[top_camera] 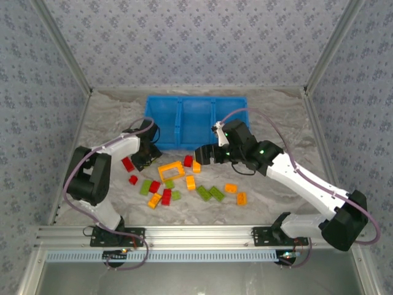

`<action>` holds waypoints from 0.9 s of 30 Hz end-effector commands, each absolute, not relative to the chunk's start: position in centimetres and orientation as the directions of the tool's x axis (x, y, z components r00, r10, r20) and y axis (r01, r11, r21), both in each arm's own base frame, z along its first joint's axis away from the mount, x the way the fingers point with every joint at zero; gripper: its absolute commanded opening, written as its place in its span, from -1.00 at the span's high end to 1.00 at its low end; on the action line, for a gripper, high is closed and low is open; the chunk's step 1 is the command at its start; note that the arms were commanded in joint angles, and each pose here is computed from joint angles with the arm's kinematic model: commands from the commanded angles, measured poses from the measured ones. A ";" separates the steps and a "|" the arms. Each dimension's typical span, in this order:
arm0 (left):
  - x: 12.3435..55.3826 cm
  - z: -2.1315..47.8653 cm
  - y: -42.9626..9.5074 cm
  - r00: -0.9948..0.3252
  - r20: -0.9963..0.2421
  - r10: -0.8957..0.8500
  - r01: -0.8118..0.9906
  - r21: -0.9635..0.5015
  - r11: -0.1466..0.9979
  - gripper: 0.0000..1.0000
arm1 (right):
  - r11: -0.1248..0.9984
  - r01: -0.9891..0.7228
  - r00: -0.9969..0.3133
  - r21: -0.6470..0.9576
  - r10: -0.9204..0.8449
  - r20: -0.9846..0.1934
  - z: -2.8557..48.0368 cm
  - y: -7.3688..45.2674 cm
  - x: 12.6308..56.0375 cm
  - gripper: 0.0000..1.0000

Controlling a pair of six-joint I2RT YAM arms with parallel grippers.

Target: Sort the legos into containers by color

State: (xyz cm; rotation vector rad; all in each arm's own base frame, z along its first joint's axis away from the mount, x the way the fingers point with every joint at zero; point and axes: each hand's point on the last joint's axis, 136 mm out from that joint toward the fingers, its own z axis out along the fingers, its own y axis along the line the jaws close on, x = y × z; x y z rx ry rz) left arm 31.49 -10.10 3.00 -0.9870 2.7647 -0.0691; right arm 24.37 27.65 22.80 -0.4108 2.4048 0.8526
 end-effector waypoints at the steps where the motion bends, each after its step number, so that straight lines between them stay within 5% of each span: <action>1: 31.4 2.4 -9.7 -0.769 -0.190 -0.611 -0.609 -0.074 0.789 -0.23 | 0.743 -0.447 -0.804 0.498 -0.090 -0.588 23.7 27.8 24.5 -0.80; 12: 29.2 14.1 -11.1 -0.782 -0.359 -0.510 -0.502 -0.123 0.856 -0.04 | 0.807 -0.393 -0.788 0.440 -0.048 -0.614 23.2 25.4 25.1 -0.78; 17: 34.8 17.9 -12.4 -0.781 -0.432 -0.451 -0.426 -0.161 0.890 -0.04 | 0.849 -0.367 -0.786 0.380 -0.066 -0.614 21.0 24.7 24.9 -0.77; 27: 45.4 13.2 -15.5 -0.872 -0.323 -0.368 -0.362 -0.082 0.929 -0.07 | 0.875 -0.363 -0.795 0.320 -0.112 -0.596 19.9 23.6 23.8 -0.76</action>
